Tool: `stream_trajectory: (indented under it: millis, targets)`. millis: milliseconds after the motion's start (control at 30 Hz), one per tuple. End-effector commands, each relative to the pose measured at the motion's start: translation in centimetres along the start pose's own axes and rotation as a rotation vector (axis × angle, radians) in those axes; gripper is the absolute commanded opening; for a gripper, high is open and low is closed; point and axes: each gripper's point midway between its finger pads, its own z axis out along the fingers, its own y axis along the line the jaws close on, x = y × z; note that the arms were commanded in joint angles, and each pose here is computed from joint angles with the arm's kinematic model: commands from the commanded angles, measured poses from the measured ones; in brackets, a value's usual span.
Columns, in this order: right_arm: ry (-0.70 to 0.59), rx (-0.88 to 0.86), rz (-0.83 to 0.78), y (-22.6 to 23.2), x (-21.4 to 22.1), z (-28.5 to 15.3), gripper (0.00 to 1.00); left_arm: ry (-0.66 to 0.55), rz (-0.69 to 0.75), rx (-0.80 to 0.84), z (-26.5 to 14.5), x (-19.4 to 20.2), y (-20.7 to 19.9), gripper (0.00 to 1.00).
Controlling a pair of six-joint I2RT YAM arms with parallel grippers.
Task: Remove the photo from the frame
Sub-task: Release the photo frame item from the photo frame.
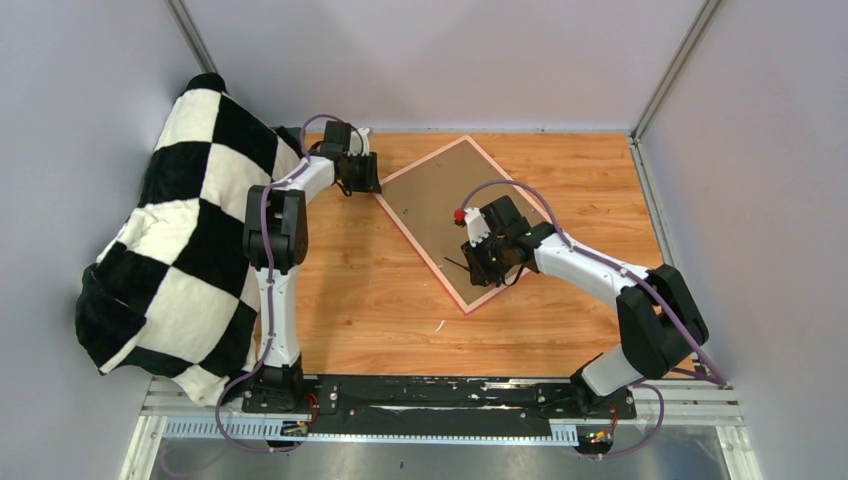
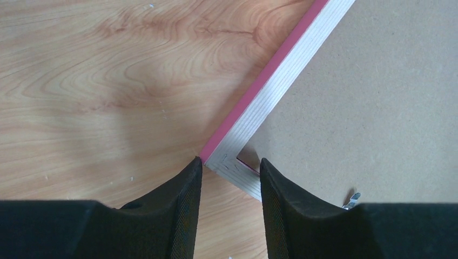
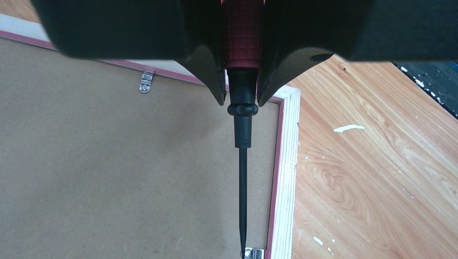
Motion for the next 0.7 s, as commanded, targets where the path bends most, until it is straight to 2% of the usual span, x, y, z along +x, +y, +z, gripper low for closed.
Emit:
stream_trajectory:
  millis: [0,300,667]
  targets:
    - [0.043,-0.011,-0.017,0.4,1.3,-0.1,0.00,0.041,-0.038,0.013,0.8,1.9,-0.9,0.40]
    - [0.064,0.014,-0.018,0.2,2.2,-1.0,0.00,0.053,-0.083,0.010,1.6,3.2,-0.7,0.21]
    - [0.078,0.015,-0.031,0.5,2.5,0.5,0.00,0.062,-0.084,0.051,2.8,3.8,-1.2,0.20]
